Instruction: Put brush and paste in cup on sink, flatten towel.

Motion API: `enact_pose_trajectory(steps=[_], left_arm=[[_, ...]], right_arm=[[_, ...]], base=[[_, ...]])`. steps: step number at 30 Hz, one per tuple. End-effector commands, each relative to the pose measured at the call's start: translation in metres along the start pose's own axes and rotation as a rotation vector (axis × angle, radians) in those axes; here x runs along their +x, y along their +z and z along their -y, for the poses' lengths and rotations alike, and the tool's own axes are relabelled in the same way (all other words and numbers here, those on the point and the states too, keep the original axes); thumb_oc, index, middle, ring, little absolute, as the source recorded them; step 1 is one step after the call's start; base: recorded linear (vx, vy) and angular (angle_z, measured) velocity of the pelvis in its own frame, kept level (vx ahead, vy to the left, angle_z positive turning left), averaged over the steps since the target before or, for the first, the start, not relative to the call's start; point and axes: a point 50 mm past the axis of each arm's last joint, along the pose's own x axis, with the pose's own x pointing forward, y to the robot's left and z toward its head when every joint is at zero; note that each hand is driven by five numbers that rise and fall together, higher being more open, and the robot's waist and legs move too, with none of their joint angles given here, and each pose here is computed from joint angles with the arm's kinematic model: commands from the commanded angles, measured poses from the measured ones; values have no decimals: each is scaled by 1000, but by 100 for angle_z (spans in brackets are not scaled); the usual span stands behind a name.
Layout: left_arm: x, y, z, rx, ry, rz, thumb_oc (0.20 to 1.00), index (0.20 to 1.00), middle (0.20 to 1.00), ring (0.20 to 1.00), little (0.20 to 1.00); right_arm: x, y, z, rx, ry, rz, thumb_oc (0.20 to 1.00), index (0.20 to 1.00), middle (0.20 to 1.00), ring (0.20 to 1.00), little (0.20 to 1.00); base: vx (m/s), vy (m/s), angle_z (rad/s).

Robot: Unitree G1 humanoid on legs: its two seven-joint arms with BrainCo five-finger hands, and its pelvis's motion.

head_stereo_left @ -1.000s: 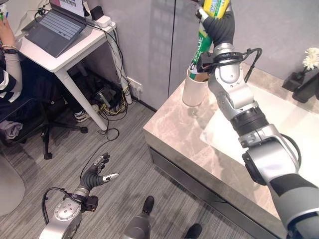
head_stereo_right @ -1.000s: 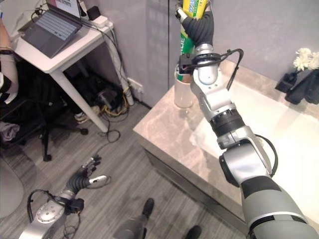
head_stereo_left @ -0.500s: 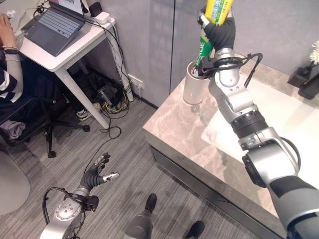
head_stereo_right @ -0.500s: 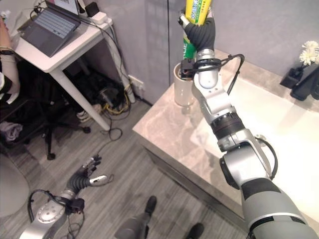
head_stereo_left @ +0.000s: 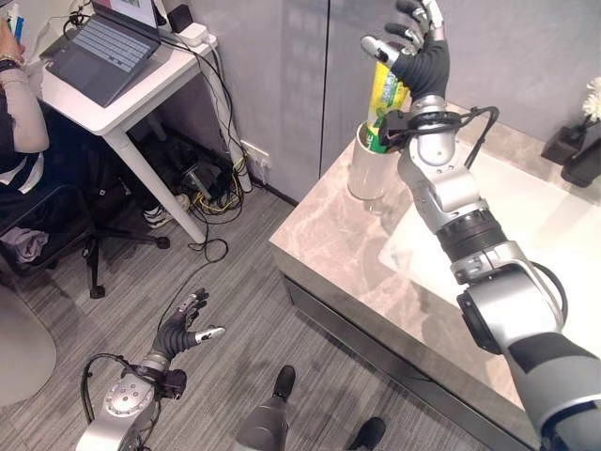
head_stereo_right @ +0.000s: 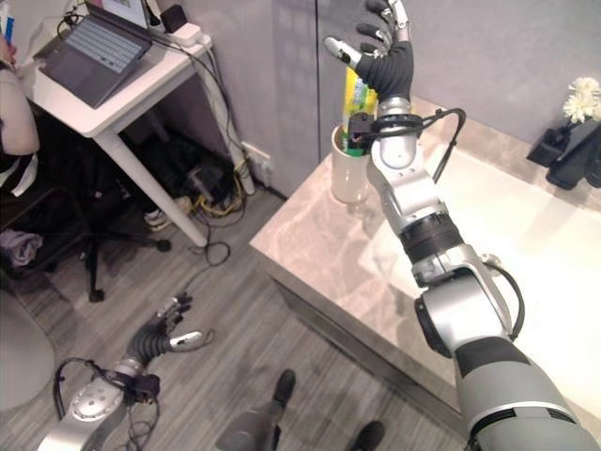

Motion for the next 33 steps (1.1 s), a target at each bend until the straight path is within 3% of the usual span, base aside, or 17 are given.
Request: enact_pose_trajectory(steps=[1, 9, 15, 23, 25, 26, 27, 28, 29, 30, 32, 33], left_arm=[[1, 5, 2, 29, -1, 48, 1000, 1000, 1000, 1000, 1000], [7, 7, 1, 55, 1, 61, 1000, 1000, 1000, 1000, 1000], [9, 29, -6, 54, 44, 160, 1000, 1000, 1000, 1000, 1000], [4, 71, -16, 17, 136, 371, 1000, 1000, 1000, 1000, 1000], [2, 83, -18, 8, 157, 433, 1000, 1000, 1000, 1000, 1000], [-2, 97, -21, 0, 168, 507, 1000, 1000, 1000, 1000, 1000], [-3, 100, -22, 2, 167, 523, 765, 765, 765, 765, 765], [-3, 100, -21, 5, 163, 522, 269, 269, 269, 269, 269], [-5, 110, -21, 1, 154, 576, 200, 200, 200, 200, 200], [-5, 110, -21, 3, 150, 575, 200, 200, 200, 200, 200], [-9, 113, -28, 12, 180, 593, 200, 200, 200, 200, 200], [-9, 113, -27, 12, 173, 592, 200, 200, 200, 200, 200]], right_arm=[[8, 32, 7, 4, -5, 156, 1000, 1000, 1000, 1000, 1000], [-1, 55, 0, -34, 33, 286, 1000, 1000, 1000, 1000, 1000], [-18, 102, 5, -108, 34, 541, 1000, 1000, 1000, 1000, 1000], [-56, 135, 55, -199, -115, 782, 1000, 1000, 1000, 1000, 1000], [-69, 134, 78, -229, -172, 798, 1000, 1000, 1000, 1000, 1000], [-83, 133, 112, -396, -292, 804, 1000, 1000, 1000, 1000, 1000], [-89, 131, 120, -414, -328, 800, 1000, 1000, 1000, 1000, 1000], [-90, 130, 121, -415, -332, 799, 1000, 1000, 1000, 1000, 1000], [-102, 121, 148, -484, -438, 747, 1000, 1000, 1000, 1000, 1000], [-103, 121, 149, -486, -441, 745, 1000, 1000, 1000, 1000, 1000], [-130, 111, 191, -825, -592, 655, 1000, 1000, 1000, 1000, 1000], [-132, 111, 192, -832, -597, 654, 1000, 1000, 1000, 1000, 1000]], base=[[0, 0, 0], [-9, -2, -4], [-18, -7, -5], [-25, -1, -10], [-19, 0, -18], [-38, 2, -24], [-34, 0, -20], [-33, 18, -21], [-2, 15, -31], [0, 30, -31], [19, 25, -22], [31, 14, -46]])
